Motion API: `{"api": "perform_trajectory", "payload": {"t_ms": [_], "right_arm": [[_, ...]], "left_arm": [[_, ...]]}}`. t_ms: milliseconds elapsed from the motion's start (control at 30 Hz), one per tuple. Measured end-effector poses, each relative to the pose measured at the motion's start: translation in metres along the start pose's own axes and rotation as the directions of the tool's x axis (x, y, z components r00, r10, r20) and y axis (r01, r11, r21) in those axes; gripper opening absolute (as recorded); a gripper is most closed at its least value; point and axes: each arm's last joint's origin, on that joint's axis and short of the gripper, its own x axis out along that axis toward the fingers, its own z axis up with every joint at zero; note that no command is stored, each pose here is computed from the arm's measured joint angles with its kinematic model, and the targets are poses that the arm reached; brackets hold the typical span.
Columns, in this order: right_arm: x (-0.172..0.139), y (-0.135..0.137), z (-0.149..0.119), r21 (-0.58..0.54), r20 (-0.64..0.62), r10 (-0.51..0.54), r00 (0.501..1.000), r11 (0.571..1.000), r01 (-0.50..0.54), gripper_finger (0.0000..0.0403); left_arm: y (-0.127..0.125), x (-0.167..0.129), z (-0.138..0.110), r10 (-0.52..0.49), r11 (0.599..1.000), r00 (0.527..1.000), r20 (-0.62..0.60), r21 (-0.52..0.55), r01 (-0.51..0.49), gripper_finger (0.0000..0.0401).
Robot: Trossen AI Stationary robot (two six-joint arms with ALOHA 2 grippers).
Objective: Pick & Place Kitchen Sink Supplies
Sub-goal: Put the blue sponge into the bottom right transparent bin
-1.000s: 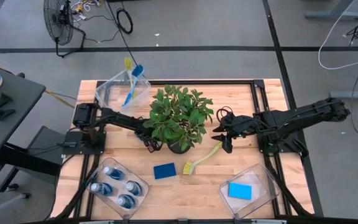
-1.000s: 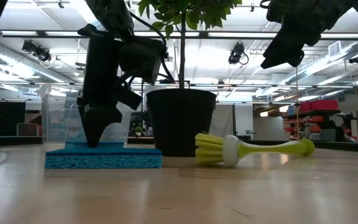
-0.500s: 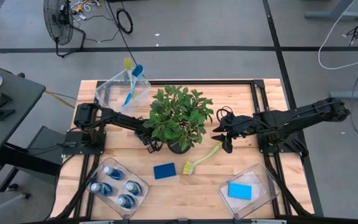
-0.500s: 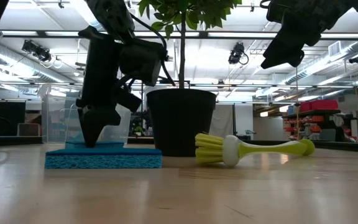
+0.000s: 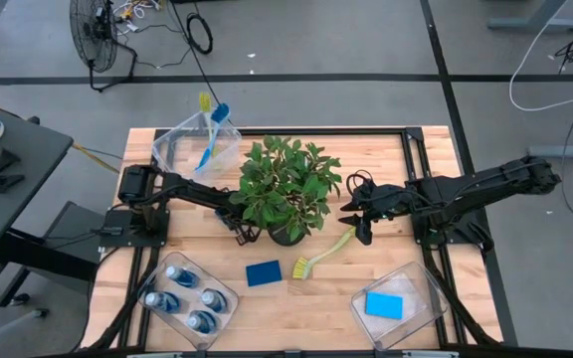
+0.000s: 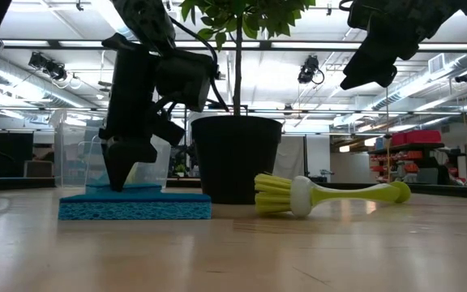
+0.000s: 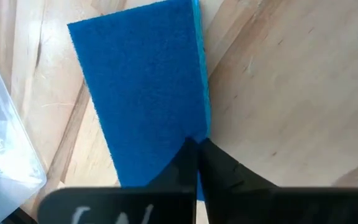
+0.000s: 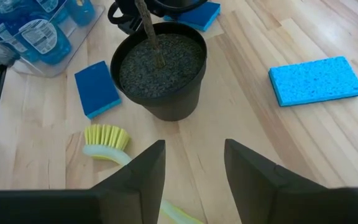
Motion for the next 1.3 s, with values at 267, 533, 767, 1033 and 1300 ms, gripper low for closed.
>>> {"api": "perform_trajectory", "payload": {"t_ms": [267, 533, 767, 1033, 1300], "right_arm": [[0.000, 0.000, 0.000, -0.006, 0.000, 0.000, 1.000, 1.000, 0.000, 0.0167], [0.000, 0.000, 0.000, -0.026, 0.005, -0.008, 1.000, 1.000, 0.008, 0.0167], [0.000, 0.000, 0.002, -0.067, 0.032, -0.015, 0.999, 0.998, 0.017, 0.0167], [0.000, -0.001, 0.005, -0.204, 0.076, -0.080, 0.994, 0.974, 0.094, 0.0167], [0.000, -0.002, 0.005, -0.199, 0.079, -0.091, 0.993, 0.974, 0.106, 0.0167]], "left_arm": [[0.007, -0.016, -0.001, -0.009, 1.000, 1.000, 0.023, -0.008, 0.009, 0.0004], [0.017, -0.048, 0.004, -0.011, 1.000, 0.990, 0.142, -0.022, 0.014, 0.0002], [0.030, -0.063, 0.010, 0.020, 0.997, 0.973, 0.228, 0.065, -0.035, 0.0001], [0.052, -0.067, 0.022, 0.022, 0.989, 0.959, 0.281, 0.137, -0.063, 0.0001], [0.073, -0.055, 0.034, 0.009, 0.998, 0.961, 0.275, 0.058, -0.026, 0.0001]]}}
